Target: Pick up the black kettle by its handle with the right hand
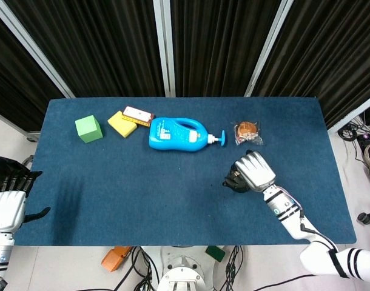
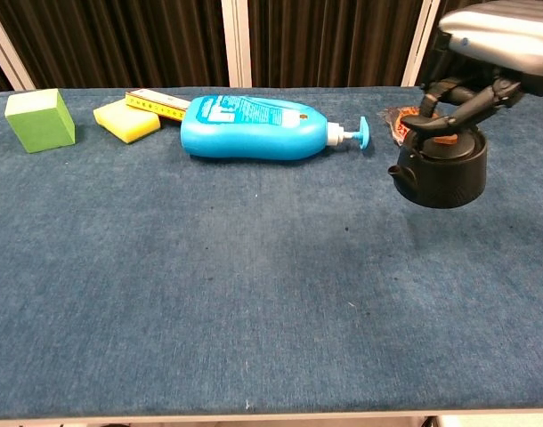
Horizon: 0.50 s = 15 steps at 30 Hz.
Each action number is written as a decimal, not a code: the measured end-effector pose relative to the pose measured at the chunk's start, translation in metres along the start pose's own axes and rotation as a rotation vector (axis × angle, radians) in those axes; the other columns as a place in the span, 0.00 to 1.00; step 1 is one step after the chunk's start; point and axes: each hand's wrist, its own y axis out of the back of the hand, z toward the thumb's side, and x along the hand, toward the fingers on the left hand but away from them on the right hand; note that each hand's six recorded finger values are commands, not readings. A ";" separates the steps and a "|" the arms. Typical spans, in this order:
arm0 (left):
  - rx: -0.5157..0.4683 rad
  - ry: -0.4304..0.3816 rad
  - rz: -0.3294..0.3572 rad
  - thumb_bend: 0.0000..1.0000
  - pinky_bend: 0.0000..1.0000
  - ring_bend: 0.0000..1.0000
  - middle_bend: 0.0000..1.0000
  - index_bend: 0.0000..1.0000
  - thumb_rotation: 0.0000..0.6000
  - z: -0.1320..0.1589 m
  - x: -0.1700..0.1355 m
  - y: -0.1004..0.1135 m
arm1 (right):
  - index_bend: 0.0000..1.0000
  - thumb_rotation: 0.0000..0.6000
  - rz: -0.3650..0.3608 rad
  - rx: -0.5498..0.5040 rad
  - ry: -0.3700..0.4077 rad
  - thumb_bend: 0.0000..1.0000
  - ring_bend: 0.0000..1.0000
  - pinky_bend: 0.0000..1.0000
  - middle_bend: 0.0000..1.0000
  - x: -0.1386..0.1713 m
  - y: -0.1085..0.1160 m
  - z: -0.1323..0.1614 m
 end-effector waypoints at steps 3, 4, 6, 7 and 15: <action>0.000 0.001 0.001 0.02 0.00 0.09 0.16 0.17 1.00 0.000 0.000 0.000 | 1.00 0.76 -0.009 0.038 0.016 0.49 1.00 0.62 1.00 -0.006 -0.002 0.007; 0.000 0.001 0.001 0.02 0.00 0.09 0.16 0.17 1.00 0.000 0.000 0.000 | 1.00 0.78 -0.012 0.059 0.021 0.49 1.00 0.62 1.00 -0.008 -0.003 0.008; -0.001 0.002 0.001 0.02 0.00 0.09 0.16 0.17 1.00 -0.001 0.000 0.000 | 1.00 0.80 -0.018 0.089 0.030 0.49 1.00 0.62 1.00 -0.011 -0.004 0.012; -0.001 0.002 0.001 0.02 0.00 0.09 0.16 0.17 1.00 -0.001 0.000 0.000 | 1.00 0.80 -0.021 0.099 0.036 0.49 1.00 0.62 1.00 -0.013 -0.006 0.015; -0.001 0.002 -0.001 0.02 0.00 0.09 0.16 0.17 1.00 0.000 0.000 -0.002 | 1.00 0.79 -0.038 0.124 0.059 0.49 1.00 0.63 1.00 -0.023 -0.009 0.027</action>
